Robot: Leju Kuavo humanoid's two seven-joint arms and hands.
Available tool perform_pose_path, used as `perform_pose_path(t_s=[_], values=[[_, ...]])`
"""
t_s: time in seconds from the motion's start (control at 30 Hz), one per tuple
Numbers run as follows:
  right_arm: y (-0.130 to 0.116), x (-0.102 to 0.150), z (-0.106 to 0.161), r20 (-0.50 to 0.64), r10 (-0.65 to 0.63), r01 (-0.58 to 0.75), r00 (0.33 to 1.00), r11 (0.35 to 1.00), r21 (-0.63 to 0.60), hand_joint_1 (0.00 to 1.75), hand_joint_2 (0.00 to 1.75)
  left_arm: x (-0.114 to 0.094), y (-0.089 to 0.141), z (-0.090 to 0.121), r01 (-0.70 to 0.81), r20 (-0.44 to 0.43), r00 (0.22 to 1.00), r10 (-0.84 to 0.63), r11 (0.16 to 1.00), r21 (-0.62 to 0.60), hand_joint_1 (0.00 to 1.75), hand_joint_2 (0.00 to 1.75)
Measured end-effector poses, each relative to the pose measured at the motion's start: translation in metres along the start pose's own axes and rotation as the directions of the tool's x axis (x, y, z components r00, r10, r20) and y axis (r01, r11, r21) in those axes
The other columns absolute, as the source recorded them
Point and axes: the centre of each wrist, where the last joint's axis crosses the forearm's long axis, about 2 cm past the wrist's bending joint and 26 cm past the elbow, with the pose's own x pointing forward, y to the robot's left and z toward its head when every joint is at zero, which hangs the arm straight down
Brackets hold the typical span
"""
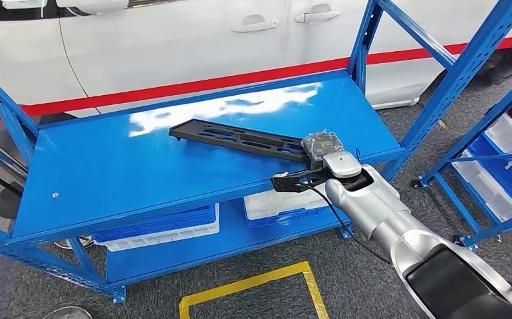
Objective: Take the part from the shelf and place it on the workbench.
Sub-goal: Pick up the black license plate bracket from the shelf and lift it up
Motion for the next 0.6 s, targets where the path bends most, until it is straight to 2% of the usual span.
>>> perform_pose_path(t_s=[0.17,0.3,0.37,0.6], values=[[0.000,0.001,0.000,0.002,0.001,-0.001,1.000,1.000,-0.008,1.75,1.75,0.000,0.000,0.000,-0.001,0.010,1.000,0.001,1.000,0.000,0.00,0.00],[-0.005,0.004,-0.001,0.011,0.025,-0.024,1.000,0.999,-0.049,1.75,1.75,0.000,0.000,0.000,-0.005,0.032,0.999,0.005,1.000,-0.002,0.00,1.75],[-0.012,0.008,0.000,0.017,0.049,-0.048,0.999,0.996,-0.075,1.75,1.75,-0.001,0.000,0.000,-0.009,0.049,0.999,0.010,1.000,-0.006,0.00,1.75],[-0.062,0.026,0.013,0.036,0.145,-0.136,0.989,0.974,-0.182,1.75,1.75,-0.002,-0.002,0.000,-0.029,0.075,0.997,0.030,1.000,-0.010,0.00,1.75]])
